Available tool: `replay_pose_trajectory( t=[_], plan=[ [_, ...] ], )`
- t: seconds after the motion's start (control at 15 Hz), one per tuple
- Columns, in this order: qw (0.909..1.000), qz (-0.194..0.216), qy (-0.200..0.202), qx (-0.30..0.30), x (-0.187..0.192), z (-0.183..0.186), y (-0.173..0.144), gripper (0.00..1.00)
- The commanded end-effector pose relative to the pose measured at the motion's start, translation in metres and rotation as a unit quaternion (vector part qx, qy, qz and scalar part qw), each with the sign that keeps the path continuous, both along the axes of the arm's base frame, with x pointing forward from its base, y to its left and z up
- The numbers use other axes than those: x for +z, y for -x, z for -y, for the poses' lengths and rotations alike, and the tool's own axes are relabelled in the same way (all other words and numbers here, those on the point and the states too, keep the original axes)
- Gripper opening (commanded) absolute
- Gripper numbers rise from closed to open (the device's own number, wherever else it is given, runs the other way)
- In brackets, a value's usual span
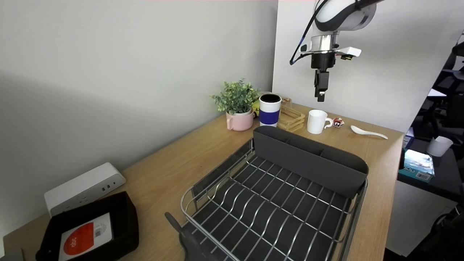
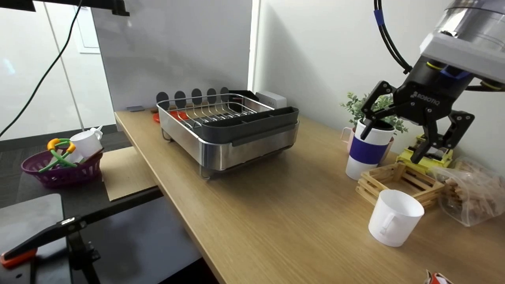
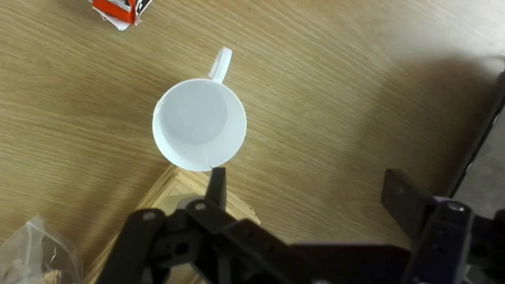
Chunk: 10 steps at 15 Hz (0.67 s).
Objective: Put the white mug on the plate dryer
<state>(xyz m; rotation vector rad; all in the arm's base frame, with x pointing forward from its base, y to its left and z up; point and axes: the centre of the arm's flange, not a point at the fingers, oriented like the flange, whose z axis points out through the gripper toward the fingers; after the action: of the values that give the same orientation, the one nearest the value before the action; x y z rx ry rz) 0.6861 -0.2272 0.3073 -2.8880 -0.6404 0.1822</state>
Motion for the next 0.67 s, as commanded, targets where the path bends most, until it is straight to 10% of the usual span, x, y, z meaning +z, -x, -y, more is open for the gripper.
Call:
replay_pose_trajectory(
  t=[0.0, 0.6],
  plan=[
    [0.9998, -0.02, 0.0, -0.006, -0.012, 0.011, -0.023, 1.0],
    [0.9995, -0.03, 0.0, -0.006, -0.032, 0.004, -0.009, 1.0]
  ],
)
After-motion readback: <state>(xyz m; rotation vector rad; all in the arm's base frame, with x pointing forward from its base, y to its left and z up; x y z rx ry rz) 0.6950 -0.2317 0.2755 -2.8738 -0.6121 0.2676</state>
